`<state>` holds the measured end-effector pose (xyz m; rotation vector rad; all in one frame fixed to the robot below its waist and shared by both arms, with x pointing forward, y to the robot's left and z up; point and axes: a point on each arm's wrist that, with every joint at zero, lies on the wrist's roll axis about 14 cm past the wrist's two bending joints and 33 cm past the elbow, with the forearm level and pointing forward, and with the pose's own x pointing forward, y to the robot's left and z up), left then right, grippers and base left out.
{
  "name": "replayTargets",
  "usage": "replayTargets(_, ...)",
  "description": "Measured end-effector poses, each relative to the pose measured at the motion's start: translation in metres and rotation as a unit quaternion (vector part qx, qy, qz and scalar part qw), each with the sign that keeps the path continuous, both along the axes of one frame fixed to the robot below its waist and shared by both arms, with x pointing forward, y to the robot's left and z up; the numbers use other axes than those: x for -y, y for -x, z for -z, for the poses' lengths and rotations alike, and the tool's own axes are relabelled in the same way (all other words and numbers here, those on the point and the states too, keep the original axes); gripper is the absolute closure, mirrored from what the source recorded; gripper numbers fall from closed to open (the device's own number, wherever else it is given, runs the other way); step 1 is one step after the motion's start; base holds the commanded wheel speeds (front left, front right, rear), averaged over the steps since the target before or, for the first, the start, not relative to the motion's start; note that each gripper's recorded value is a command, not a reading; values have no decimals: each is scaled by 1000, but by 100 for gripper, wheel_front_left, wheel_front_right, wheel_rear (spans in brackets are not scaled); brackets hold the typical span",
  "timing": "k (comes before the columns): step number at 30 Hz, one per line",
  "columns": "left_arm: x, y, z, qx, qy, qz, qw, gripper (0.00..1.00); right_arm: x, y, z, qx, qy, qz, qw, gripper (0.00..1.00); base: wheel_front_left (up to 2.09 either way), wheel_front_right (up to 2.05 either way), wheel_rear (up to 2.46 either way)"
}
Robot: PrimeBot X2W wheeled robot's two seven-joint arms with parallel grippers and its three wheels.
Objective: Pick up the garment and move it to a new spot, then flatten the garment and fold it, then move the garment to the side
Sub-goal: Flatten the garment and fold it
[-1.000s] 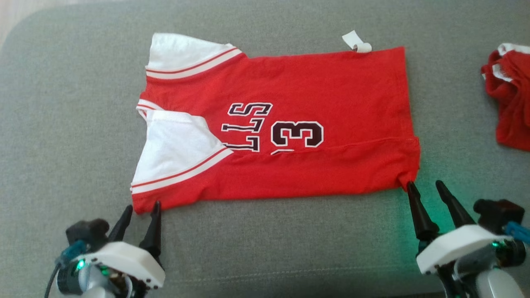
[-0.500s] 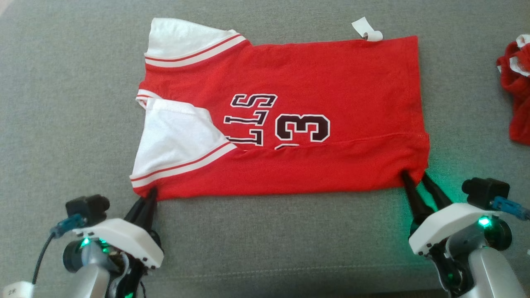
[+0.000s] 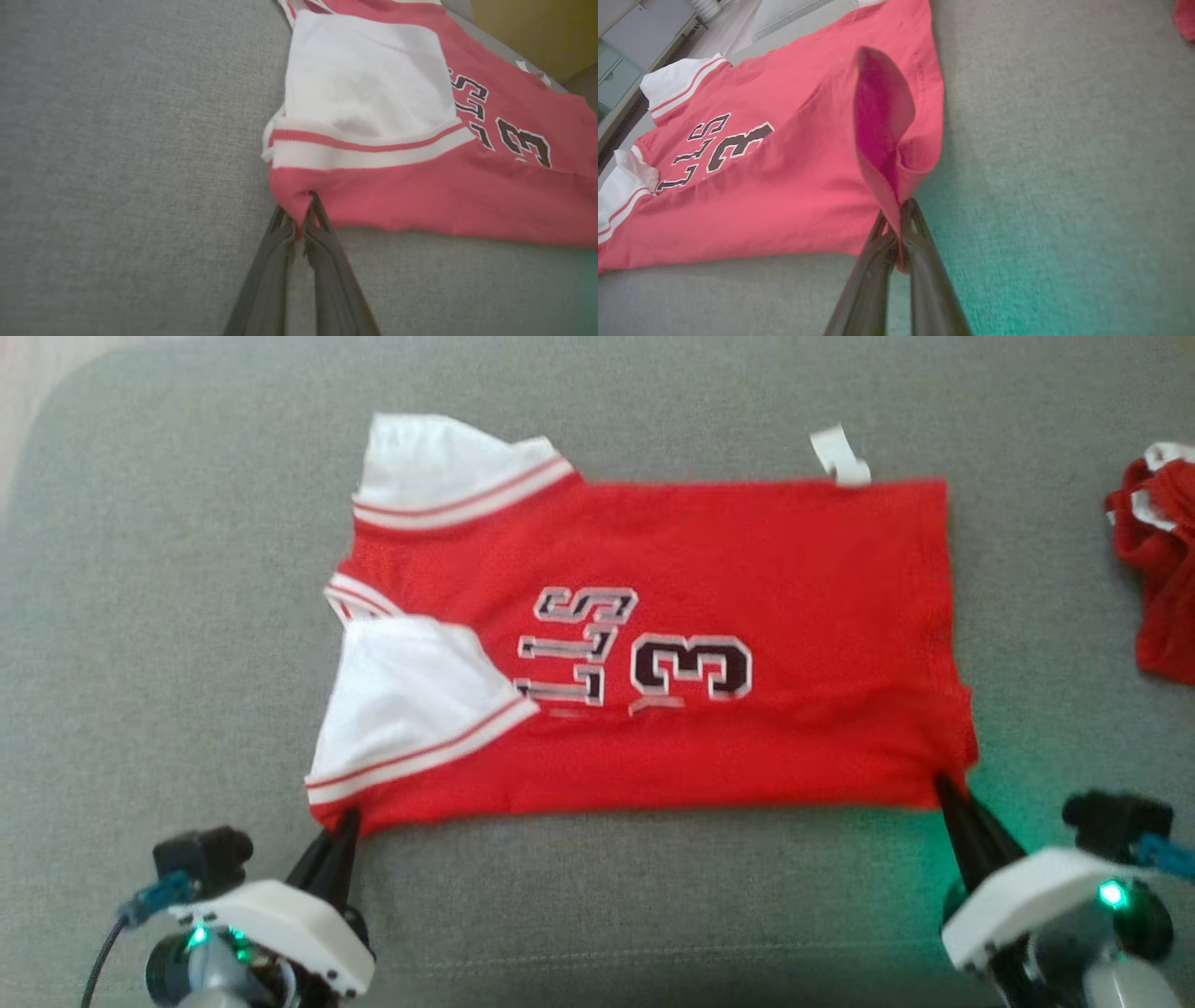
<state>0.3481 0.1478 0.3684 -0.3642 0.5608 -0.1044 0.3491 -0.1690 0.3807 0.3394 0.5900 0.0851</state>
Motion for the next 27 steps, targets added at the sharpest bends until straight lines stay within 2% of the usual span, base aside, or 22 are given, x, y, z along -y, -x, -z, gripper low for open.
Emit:
replayTargets(12,-6,47,-2,-43,2,-19,999,100,8,48,1,-44,-4,8,999,100,0,0,0)
replayTargets(13,-5,50,-2,-45,2,-18,999,100,8,49,1,-44,-4,8,999,94,0,0,0)
replayTargets(14,-5,51,-3,-45,1,-19,999,52,8,50,0,-42,-4,9,999,54,0,0,0)
replayTargets(15,-5,50,-4,-43,0,-20,999,0,8,49,-2,-37,-4,9,999,0,0,0,0)
replayTargets(19,-10,41,-13,-10,-20,-34,999,0,11,39,-17,2,7,15,1000,0,0,0,0)
replayTargets(22,-12,26,-33,48,-44,-40,997,0,15,26,-39,59,33,16,998,0,0,0,0)
replayTargets(27,-13,-5,-78,161,-81,-47,982,0,18,0,-91,175,72,13,982,0,0,0,0)
